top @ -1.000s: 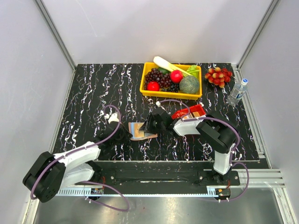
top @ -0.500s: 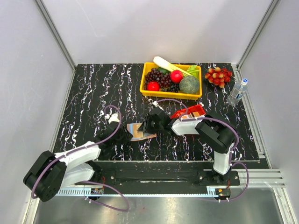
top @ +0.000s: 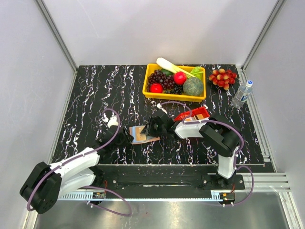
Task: Put the credit cards into the card holder
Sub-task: Insert the credit card into the card holder.
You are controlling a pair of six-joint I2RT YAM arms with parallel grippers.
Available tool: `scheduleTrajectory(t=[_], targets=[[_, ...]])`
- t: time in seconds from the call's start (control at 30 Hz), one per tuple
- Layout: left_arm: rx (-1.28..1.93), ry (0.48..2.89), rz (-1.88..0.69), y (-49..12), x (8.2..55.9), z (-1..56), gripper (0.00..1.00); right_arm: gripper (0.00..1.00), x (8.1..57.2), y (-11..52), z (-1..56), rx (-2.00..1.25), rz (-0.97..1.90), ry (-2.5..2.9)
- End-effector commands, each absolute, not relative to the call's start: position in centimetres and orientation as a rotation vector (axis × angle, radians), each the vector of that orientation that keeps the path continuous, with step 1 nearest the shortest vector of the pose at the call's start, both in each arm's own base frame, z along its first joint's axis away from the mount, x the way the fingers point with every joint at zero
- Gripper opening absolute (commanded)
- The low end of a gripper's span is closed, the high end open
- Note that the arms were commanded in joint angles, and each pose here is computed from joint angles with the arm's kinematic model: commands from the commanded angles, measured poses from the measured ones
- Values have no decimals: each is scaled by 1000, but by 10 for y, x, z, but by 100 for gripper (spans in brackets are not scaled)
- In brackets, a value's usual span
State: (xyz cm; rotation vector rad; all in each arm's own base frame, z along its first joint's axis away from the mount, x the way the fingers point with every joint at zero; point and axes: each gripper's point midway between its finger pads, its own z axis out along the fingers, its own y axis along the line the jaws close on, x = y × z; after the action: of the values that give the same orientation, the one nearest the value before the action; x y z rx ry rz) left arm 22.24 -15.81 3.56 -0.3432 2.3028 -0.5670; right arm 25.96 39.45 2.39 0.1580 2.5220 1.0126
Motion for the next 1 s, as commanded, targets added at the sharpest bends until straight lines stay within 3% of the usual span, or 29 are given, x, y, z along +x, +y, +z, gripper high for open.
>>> scheduleTrajectory(t=[0.0, 0.2, 0.4, 0.97], targets=[[-382, 2268, -548, -153, 226, 36, 31, 41, 246, 381, -4, 153, 894, 2619], [-394, 2325, -529, -155, 224, 22, 23, 40, 245, 383, -4, 142, 909, 2621], [-398, 2320, -546, -158, 225, 22, 0, 40, 245, 385, 0, 117, 920, 2613], [-322, 2300, -625, -174, 231, 32, 0, 40, 238, 415, 31, -54, 1001, 2526]])
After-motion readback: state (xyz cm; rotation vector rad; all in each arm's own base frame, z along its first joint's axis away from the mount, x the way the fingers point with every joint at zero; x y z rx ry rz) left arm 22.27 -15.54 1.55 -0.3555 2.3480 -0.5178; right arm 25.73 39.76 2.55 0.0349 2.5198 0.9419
